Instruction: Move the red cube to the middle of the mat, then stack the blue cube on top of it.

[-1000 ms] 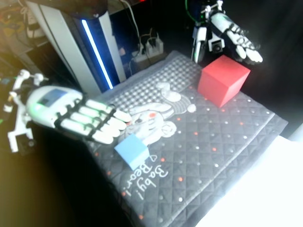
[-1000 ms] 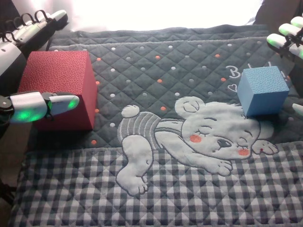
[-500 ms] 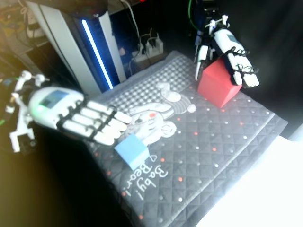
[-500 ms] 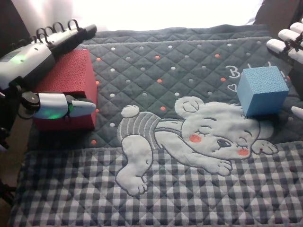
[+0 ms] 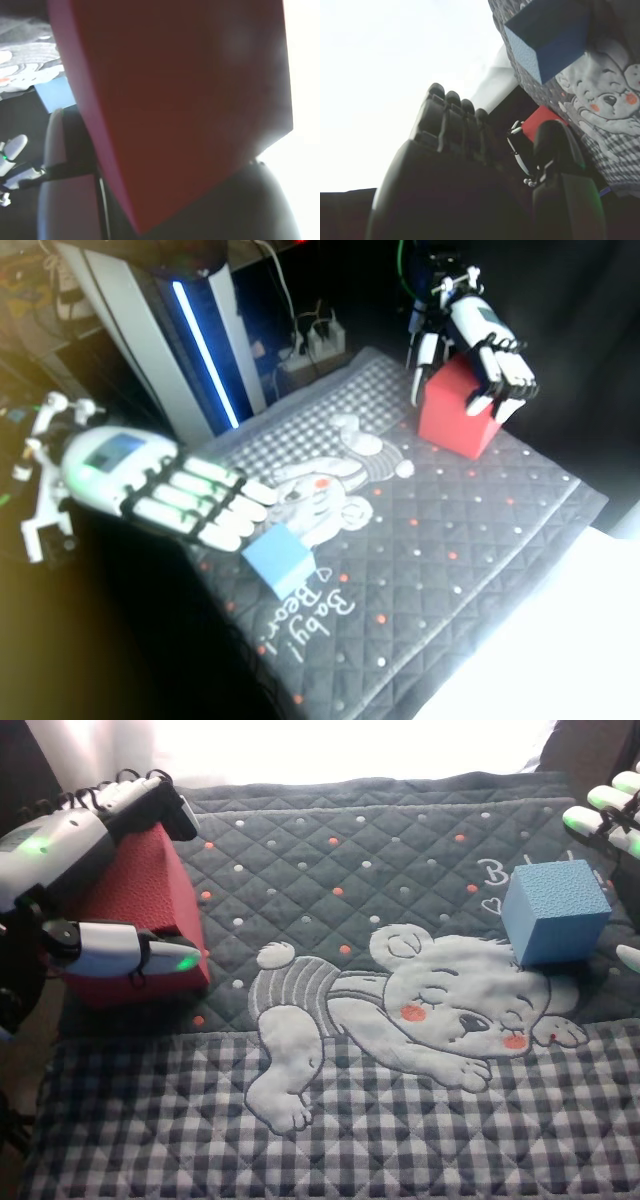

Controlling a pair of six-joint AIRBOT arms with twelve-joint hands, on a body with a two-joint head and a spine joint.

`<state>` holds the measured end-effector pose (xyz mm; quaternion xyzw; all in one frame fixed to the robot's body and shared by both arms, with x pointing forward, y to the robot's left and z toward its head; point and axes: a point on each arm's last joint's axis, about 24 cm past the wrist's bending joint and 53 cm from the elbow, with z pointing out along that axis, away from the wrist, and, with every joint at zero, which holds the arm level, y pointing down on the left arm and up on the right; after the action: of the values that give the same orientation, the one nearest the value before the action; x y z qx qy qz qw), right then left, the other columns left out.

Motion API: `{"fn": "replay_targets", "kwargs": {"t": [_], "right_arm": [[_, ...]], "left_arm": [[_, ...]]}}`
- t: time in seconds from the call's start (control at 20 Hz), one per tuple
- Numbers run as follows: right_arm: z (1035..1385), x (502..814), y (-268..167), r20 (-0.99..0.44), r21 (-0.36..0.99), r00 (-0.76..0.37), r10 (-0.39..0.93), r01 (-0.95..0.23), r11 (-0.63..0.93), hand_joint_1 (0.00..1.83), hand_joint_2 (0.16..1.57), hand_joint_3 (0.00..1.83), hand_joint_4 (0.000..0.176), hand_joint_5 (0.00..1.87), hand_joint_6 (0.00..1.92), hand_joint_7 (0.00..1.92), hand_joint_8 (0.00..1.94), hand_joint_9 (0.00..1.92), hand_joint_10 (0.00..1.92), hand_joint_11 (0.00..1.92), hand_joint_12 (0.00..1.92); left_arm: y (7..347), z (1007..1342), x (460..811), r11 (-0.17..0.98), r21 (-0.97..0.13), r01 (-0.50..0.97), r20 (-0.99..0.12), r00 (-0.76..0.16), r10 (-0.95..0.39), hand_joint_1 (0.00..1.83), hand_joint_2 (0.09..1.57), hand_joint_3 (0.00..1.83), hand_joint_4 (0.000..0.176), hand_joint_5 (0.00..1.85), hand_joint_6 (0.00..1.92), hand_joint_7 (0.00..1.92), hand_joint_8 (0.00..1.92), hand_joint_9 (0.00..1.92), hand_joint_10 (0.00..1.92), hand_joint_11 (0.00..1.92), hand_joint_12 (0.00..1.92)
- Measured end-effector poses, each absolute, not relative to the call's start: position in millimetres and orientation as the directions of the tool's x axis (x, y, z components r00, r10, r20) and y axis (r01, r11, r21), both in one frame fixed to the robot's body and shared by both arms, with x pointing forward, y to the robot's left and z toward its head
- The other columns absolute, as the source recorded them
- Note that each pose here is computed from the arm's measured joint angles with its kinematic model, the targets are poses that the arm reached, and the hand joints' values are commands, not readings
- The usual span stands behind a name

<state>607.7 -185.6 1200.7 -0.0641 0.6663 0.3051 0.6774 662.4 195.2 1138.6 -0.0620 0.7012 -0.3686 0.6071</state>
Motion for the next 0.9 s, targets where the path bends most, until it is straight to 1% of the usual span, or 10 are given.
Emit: {"fn": "replay_targets", "kwargs": {"t": [0.1,0.2,0.4,0.45,0.5,0.55,0.6,0.7,0.8,0.9], "right_arm": [[1200,608,-186,-0.941,0.321,-0.074,0.329,-0.496,0.807,0.49,1.39,0.00,0.000,0.00,0.00,0.00,0.00,0.00,0.00,0.00,0.00],[1200,608,-186,-0.941,0.322,-0.074,0.330,-0.495,0.807,0.49,1.39,0.00,0.000,0.00,0.00,0.00,0.00,0.00,0.00,0.00,0.00],[1200,608,-185,-0.942,0.320,-0.076,0.327,-0.501,0.804,0.51,1.40,0.00,0.000,0.00,0.00,0.00,0.00,0.00,0.00,0.00,0.00],[1200,608,-185,-0.941,0.323,-0.077,0.330,-0.498,0.805,0.48,1.40,0.00,0.000,0.00,0.00,0.00,0.00,0.00,0.00,0.00,0.00],[1199,608,-186,-0.939,0.327,-0.078,0.334,-0.494,0.806,0.47,1.40,0.00,0.000,0.00,0.00,0.00,0.00,0.00,0.00,0.00,0.00],[1200,609,-187,-0.941,0.324,-0.075,0.331,-0.493,0.808,0.52,1.39,0.00,0.000,0.00,0.00,0.00,0.00,0.00,0.00,0.00,0.00],[1200,609,-187,-0.940,0.325,-0.074,0.333,-0.493,0.807,0.53,1.39,0.00,0.000,0.00,0.00,0.00,0.00,0.00,0.00,0.00,0.00],[1198,609,-185,-0.939,0.329,-0.079,0.335,-0.494,0.805,0.49,1.40,0.00,0.003,0.00,0.00,0.00,0.00,0.00,0.00,0.00,0.00],[1198,609,-185,-0.939,0.329,-0.079,0.335,-0.494,0.805,0.44,1.41,0.01,0.004,0.00,0.00,0.00,0.00,0.00,0.00,0.00,0.00],[1198,610,-186,-0.938,0.330,-0.078,0.337,-0.490,0.807,0.44,1.41,0.00,0.002,0.00,0.00,0.00,0.00,0.00,0.00,0.00,0.00]], "left_arm": [[192,1141,661,0.707,-0.601,0.373,-0.799,-0.257,-0.543,1.51,1.14,0.02,0.115,0.00,1.37,0.00,1.33,0.16,1.77,0.34,1.92],[185,1156,657,0.684,-0.597,0.419,-0.799,-0.244,-0.549,1.49,1.14,0.02,0.159,0.01,1.38,0.00,1.25,0.10,1.72,0.27,1.92],[159,1200,655,0.626,-0.566,0.536,-0.803,-0.187,-0.565,1.46,1.18,0.05,0.111,0.09,1.23,0.00,1.38,0.05,1.91,0.30,1.92],[153,1208,656,0.611,-0.565,0.554,-0.798,-0.179,-0.576,1.72,1.14,0.16,0.116,0.08,1.24,0.00,1.32,0.30,1.83,0.52,1.88],[147,1212,657,0.601,-0.565,0.566,-0.795,-0.176,-0.581,1.59,1.09,0.18,0.137,0.08,1.25,0.00,1.21,0.14,1.73,0.32,1.91],[136,1215,660,0.580,-0.573,0.579,-0.784,-0.183,-0.593,1.57,1.06,0.19,0.134,0.08,1.32,0.00,1.24,0.11,1.71,0.27,1.90],[124,1211,664,0.564,-0.586,0.582,-0.778,-0.209,-0.593,1.56,1.02,0.26,0.101,0.10,1.35,0.00,1.25,0.14,1.69,0.31,1.90],[101,1199,668,0.537,-0.616,0.576,-0.764,-0.273,-0.584,1.45,1.01,0.17,0.104,0.15,1.24,0.01,1.40,0.24,1.76,0.35,1.92],[85,1187,668,0.532,-0.624,0.572,-0.766,-0.314,-0.560,1.52,1.02,0.15,0.110,0.14,1.23,0.06,1.25,0.27,1.63,0.34,1.86],[73,1176,669,0.535,-0.626,0.568,-0.771,-0.345,-0.535,1.47,1.03,0.13,0.095,0.14,1.21,0.01,1.32,0.24,1.69,0.42,1.84]]}}
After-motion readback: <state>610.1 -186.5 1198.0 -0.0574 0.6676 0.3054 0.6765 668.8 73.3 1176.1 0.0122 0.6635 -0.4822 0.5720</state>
